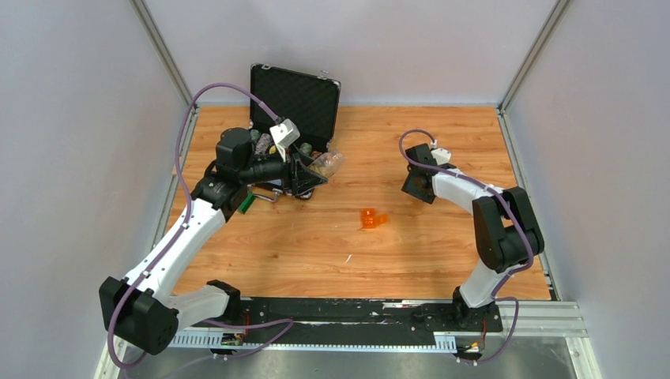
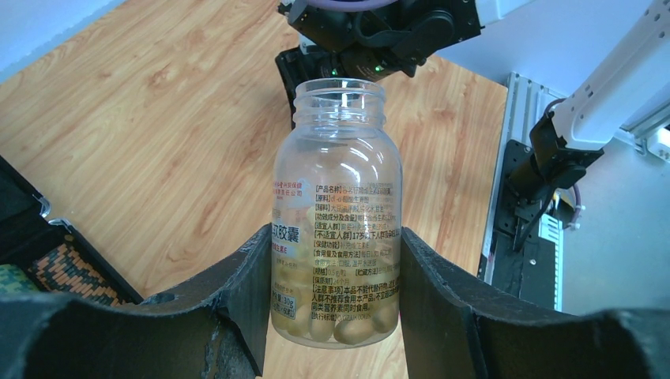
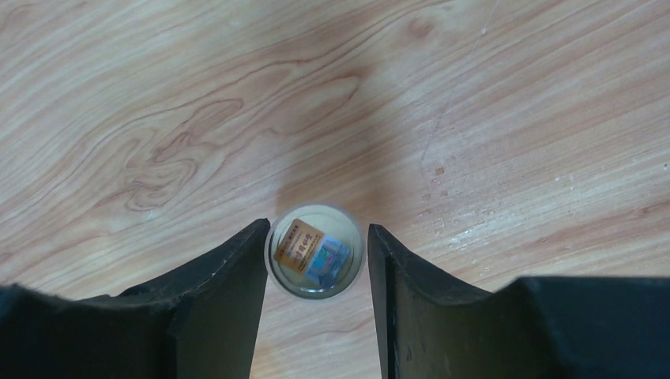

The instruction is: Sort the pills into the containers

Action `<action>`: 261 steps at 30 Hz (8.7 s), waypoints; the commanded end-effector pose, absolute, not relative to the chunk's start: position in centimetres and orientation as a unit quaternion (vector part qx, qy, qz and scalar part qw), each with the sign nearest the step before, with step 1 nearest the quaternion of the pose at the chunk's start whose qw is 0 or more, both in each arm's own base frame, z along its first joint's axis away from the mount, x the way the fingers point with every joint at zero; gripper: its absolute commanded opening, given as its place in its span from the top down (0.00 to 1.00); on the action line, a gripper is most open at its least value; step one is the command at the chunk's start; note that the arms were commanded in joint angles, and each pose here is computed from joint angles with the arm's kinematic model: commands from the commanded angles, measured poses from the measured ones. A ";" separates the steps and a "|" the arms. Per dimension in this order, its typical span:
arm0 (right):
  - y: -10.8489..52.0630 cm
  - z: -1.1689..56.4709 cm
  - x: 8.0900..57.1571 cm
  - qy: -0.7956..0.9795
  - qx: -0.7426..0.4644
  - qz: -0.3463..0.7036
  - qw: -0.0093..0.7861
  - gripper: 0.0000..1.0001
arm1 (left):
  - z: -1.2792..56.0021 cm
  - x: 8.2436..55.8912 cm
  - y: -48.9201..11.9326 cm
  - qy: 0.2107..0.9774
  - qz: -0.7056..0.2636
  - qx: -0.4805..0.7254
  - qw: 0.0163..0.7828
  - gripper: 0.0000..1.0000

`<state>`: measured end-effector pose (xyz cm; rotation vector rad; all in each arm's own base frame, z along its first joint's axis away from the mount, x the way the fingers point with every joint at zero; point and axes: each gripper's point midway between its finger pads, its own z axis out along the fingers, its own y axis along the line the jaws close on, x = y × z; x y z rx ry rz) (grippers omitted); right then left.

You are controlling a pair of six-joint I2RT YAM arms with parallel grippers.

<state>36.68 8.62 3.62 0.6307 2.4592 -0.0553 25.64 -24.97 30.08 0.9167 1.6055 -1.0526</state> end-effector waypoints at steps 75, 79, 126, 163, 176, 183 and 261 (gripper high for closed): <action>34.3 38.3 29.8 0.761 -0.065 0.537 0.358 0.72 | 33.2 29.3 -26.7 0.635 -0.432 0.331 0.548 0.47; 34.5 38.6 29.3 0.752 -0.085 0.544 0.361 0.73 | 32.6 29.3 -26.9 0.641 -0.435 0.337 0.535 0.46; 17.9 23.8 31.7 0.845 0.144 0.310 0.413 0.10 | 18.0 26.8 -27.7 0.655 -0.115 0.565 0.488 1.00; 15.0 13.7 31.6 0.897 0.231 0.235 0.295 0.18 | 8.7 25.2 -32.6 0.695 -0.057 0.639 0.326 1.00; 13.9 12.5 31.3 0.898 0.251 0.228 0.280 0.18 | 7.8 25.1 -33.1 0.695 -0.006 0.658 0.289 1.00; 13.7 12.5 31.3 0.898 0.253 0.230 0.279 0.18 | 8.3 25.5 -32.9 0.699 0.018 0.657 0.284 1.00; 11.9 14.0 32.0 0.884 0.279 0.252 0.278 0.19 | 14.8 25.8 -33.2 0.704 0.019 0.625 0.337 1.00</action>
